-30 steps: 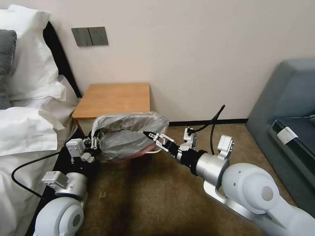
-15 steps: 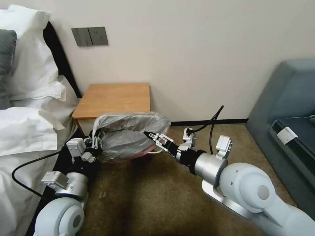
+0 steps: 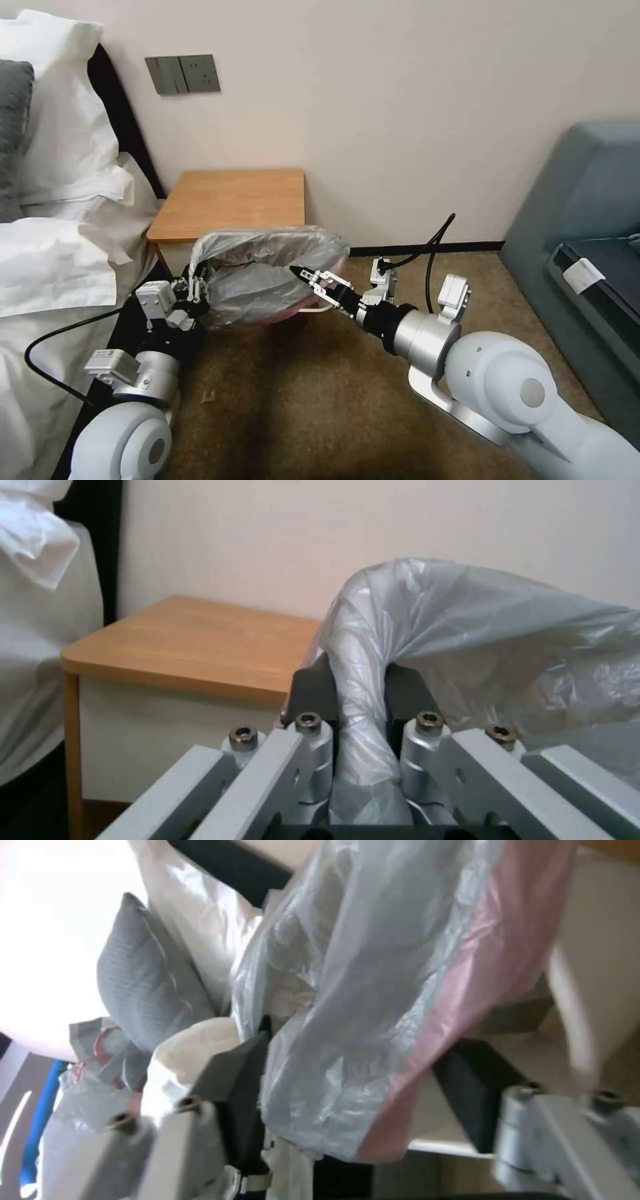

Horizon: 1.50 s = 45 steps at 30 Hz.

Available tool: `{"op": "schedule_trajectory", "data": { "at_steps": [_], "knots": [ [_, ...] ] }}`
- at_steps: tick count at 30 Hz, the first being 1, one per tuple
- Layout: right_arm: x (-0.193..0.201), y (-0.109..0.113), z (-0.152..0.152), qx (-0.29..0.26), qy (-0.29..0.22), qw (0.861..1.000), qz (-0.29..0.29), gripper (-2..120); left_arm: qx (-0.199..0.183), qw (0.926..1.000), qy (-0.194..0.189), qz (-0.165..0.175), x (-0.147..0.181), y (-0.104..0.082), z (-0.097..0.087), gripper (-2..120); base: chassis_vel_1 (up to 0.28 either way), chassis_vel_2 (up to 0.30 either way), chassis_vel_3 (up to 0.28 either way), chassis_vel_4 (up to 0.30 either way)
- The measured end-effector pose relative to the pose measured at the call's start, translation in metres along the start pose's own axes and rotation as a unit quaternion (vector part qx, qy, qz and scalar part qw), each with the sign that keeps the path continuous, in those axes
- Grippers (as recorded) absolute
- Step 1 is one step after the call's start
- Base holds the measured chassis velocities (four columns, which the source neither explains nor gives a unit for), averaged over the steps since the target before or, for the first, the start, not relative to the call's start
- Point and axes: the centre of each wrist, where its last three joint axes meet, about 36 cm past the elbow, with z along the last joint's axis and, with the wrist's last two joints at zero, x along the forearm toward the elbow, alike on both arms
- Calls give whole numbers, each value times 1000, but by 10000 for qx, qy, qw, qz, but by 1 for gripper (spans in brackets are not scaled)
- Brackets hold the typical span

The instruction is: Pick up the garbage bag from the table and place it over the trash can.

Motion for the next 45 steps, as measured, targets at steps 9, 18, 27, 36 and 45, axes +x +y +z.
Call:
{"op": "schedule_trajectory", "data": {
  "at_steps": [9,18,27,36,45],
  "knots": [
    [-1,0,5,131,-11,9998,-119,32,14,10000,12,1,0,0,1,9,0,0,0,0],
    [-1,-1,7,195,-11,9997,-137,0,34,10000,42,-1,0,1,3,9,0,0,0,0],
    [9,0,16,255,109,9995,-180,0,106,9999,86,-84,-2,4,8,9,0,0,0,0],
    [17,-6,19,299,212,9993,3,0,355,9992,93,-185,-4,7,5,9,0,0,0,0],
    [18,-8,21,353,293,9989,114,0,508,9984,117,-225,-6,9,5,9,0,0,0,0]
  ]
}}
